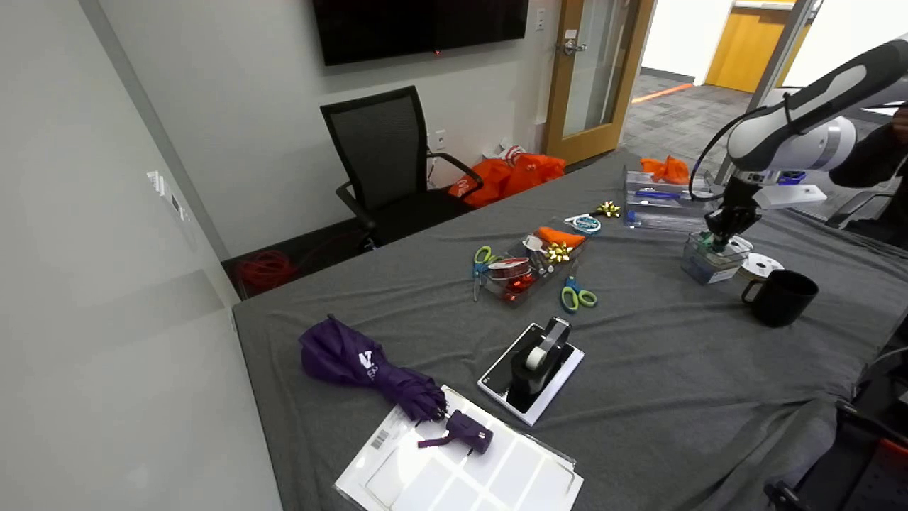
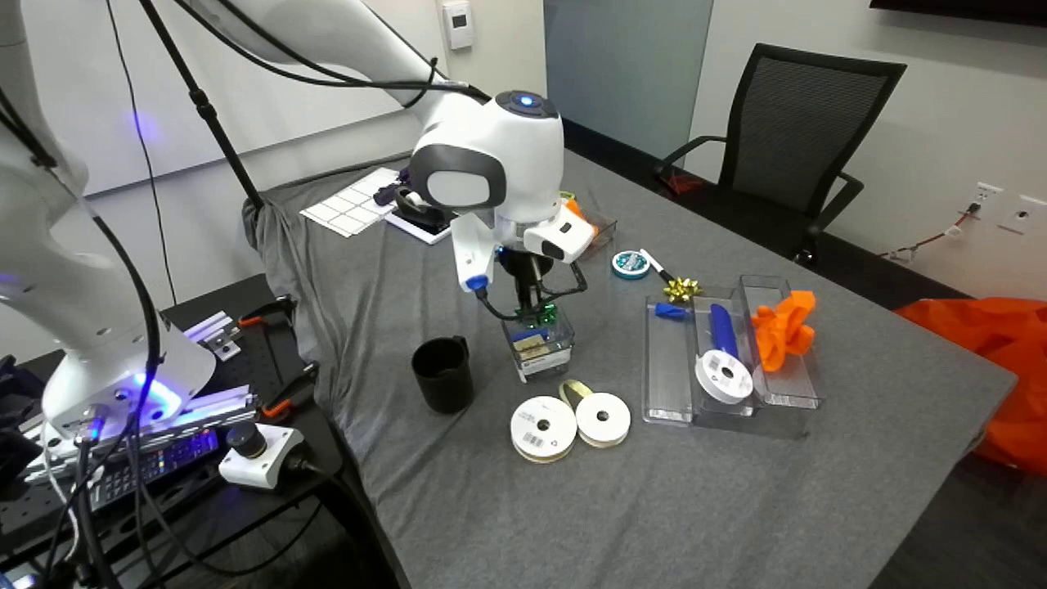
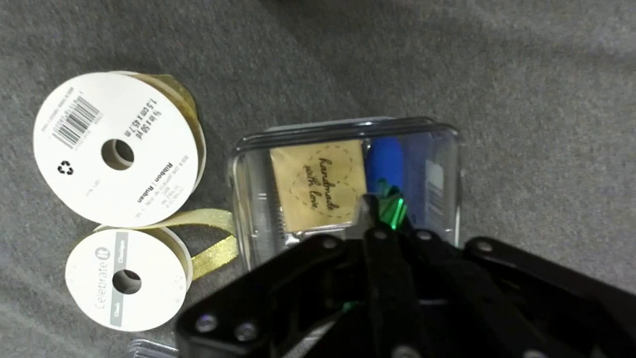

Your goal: Remove the green object from the container

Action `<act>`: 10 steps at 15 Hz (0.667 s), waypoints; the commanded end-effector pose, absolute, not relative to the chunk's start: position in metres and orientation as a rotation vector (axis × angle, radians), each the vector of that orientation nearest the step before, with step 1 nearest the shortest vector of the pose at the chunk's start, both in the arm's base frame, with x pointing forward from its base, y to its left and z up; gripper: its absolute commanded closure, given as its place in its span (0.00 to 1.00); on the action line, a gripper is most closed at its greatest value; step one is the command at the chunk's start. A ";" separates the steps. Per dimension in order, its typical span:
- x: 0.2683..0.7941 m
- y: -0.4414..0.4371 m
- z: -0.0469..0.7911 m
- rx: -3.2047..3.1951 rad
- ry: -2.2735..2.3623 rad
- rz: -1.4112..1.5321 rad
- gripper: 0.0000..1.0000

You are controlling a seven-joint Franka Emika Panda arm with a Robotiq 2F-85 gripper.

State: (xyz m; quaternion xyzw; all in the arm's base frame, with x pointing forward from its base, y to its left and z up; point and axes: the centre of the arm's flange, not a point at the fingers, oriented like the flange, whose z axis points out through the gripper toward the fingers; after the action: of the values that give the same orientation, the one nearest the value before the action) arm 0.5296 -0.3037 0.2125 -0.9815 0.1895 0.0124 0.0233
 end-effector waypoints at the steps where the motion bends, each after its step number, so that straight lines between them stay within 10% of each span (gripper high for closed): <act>1: 0.536 -0.278 0.257 -2.991 0.630 0.068 1.00; 10: 0.624 -0.157 0.333 -2.602 1.099 -0.017 1.00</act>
State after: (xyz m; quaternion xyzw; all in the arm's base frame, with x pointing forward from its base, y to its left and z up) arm 0.5946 -0.1856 0.3171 -0.9362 0.3306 0.0054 0.1191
